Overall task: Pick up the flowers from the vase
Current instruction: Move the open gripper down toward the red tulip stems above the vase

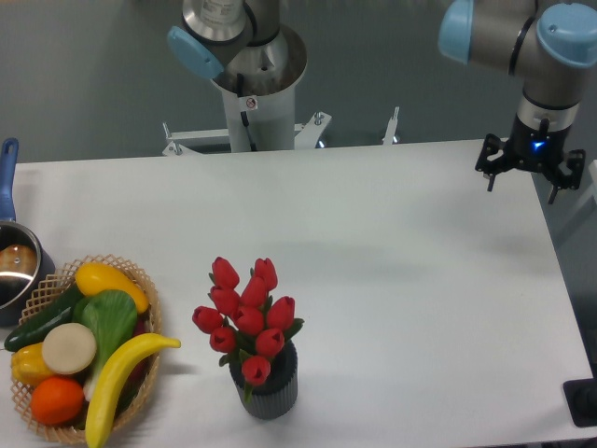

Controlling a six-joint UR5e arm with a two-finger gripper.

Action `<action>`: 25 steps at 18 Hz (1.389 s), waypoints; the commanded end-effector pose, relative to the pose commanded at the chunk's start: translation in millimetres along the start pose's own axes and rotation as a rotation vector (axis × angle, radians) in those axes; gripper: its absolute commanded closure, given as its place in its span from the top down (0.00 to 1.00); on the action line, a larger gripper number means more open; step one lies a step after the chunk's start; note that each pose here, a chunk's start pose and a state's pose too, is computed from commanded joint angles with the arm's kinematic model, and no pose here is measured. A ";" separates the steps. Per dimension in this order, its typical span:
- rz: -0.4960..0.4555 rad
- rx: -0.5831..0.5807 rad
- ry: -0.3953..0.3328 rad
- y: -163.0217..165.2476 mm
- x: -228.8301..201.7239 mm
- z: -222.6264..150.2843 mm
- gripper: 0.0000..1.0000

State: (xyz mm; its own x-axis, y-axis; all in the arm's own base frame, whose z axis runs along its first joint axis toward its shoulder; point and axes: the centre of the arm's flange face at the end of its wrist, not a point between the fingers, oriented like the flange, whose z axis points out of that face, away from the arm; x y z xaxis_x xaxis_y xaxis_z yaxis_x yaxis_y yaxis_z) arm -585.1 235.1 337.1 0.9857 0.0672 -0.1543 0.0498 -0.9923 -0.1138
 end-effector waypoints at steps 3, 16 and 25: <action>0.006 0.001 0.001 -3.1 2.3 2.5 1.00; 0.009 0.479 0.043 -65.1 113.0 -38.4 1.00; 0.156 0.703 0.224 -149.4 184.6 -35.2 1.00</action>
State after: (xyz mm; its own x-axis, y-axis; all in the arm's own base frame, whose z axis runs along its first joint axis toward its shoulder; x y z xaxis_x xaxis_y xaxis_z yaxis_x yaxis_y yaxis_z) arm -404.9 392.1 360.2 0.9858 -0.1659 -0.0251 -0.1332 -0.6828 -0.7184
